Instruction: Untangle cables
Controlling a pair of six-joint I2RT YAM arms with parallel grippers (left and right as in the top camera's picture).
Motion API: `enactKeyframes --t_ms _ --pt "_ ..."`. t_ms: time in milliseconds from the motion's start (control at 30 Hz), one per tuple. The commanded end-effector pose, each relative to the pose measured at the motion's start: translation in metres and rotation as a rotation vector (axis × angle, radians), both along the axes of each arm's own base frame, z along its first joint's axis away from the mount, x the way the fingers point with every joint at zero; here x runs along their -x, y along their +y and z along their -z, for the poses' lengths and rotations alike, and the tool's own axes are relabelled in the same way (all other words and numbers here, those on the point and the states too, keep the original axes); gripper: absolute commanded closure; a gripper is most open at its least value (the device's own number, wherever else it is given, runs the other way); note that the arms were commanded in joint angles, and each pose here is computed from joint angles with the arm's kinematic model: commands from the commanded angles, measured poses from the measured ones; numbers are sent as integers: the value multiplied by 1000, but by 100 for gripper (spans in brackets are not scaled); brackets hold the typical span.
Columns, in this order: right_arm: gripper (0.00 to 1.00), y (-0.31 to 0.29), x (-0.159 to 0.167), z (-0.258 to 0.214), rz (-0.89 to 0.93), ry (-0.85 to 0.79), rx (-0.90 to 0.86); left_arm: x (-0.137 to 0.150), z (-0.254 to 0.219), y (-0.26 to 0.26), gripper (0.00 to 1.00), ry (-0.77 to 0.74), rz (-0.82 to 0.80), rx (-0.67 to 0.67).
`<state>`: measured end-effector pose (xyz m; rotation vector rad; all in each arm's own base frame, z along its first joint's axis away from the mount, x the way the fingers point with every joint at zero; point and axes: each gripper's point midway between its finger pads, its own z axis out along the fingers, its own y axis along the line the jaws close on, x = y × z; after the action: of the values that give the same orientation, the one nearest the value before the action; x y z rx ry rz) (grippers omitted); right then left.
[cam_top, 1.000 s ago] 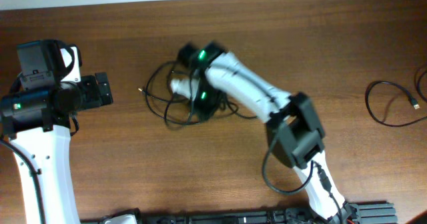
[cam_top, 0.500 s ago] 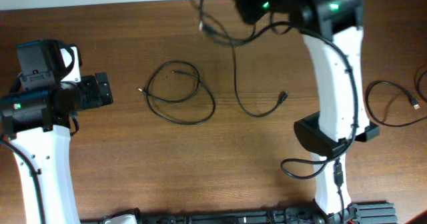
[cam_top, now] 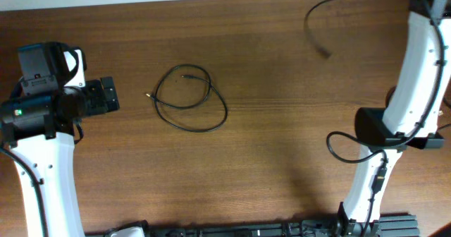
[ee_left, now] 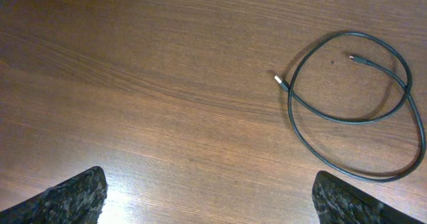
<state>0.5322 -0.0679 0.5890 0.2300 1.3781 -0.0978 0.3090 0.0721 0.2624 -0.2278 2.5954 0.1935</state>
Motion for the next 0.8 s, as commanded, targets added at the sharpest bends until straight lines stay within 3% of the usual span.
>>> enactKeyframes --t_ms 0,200,467,767 --pt "96 -46 23 -28 119 -107 -21 0 -1 2 1 -2 -3 -7" --pt "96 -130 10 21 310 30 -20 0 -1 2 1 -2 -3 -7" --pt "96 -180 -26 163 383 411 -83 0 -1 2 1 -2 -3 -7" --pt "96 -227 3 319 539 812 -185 0 -1 2 1 -2 -3 -7"
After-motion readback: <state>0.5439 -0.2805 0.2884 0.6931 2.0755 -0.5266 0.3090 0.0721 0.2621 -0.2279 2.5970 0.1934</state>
